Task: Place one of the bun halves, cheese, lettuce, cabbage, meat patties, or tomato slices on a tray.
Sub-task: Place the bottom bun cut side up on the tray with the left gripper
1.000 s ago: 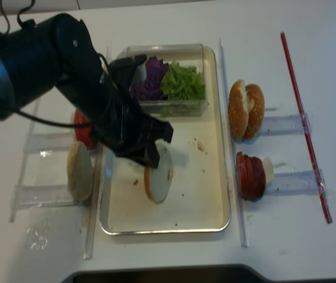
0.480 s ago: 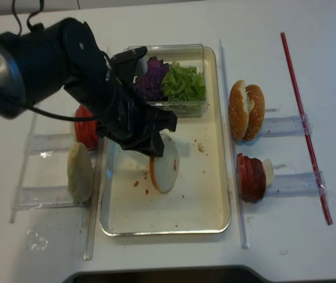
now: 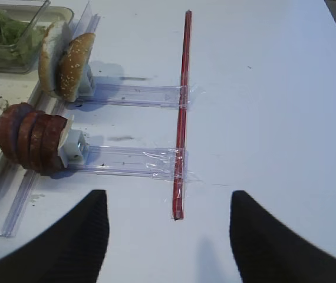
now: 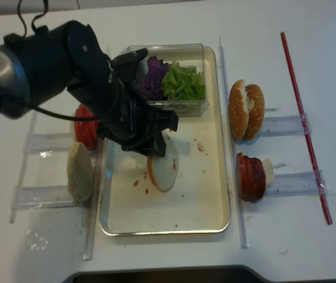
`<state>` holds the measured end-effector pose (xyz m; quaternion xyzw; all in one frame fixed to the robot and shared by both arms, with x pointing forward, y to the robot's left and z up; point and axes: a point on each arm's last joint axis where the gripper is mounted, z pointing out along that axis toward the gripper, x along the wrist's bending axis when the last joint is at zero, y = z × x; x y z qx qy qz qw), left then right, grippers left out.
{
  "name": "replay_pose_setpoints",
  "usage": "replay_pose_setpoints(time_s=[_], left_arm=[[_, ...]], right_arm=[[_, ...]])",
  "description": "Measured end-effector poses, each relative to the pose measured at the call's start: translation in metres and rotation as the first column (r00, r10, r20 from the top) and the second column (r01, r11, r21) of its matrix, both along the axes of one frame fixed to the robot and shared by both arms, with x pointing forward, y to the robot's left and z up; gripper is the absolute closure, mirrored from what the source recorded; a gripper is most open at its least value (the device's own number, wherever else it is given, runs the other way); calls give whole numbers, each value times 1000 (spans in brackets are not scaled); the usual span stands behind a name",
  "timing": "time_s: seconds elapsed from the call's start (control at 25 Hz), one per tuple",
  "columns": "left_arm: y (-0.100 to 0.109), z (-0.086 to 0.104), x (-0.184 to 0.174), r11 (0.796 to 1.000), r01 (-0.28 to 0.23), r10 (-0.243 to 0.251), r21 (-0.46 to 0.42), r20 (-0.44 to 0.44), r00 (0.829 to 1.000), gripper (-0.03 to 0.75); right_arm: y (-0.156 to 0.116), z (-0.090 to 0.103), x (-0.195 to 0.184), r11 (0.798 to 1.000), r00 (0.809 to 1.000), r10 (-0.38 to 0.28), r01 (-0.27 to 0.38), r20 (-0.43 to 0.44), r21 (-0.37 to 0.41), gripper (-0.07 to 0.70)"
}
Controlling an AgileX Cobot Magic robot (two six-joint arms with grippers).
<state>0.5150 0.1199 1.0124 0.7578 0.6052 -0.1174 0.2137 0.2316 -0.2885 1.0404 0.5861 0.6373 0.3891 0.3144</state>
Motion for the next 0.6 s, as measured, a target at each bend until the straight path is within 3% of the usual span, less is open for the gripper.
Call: replay_pose_setpoints(time_s=[0.24, 0.4, 0.6], left_arm=[[1, 0, 1, 999, -35, 35, 8, -10, 999, 347], [4, -2, 1, 997, -63, 64, 44, -14, 998, 321], [5, -7, 1, 996, -60, 63, 71, -42, 997, 312]], right_arm=[[0, 0, 0, 1000, 1000, 0, 0, 0, 0, 167], [0, 0, 0, 1000, 1000, 0, 0, 0, 0, 167], [0, 0, 0, 1000, 1000, 0, 0, 0, 0, 167]])
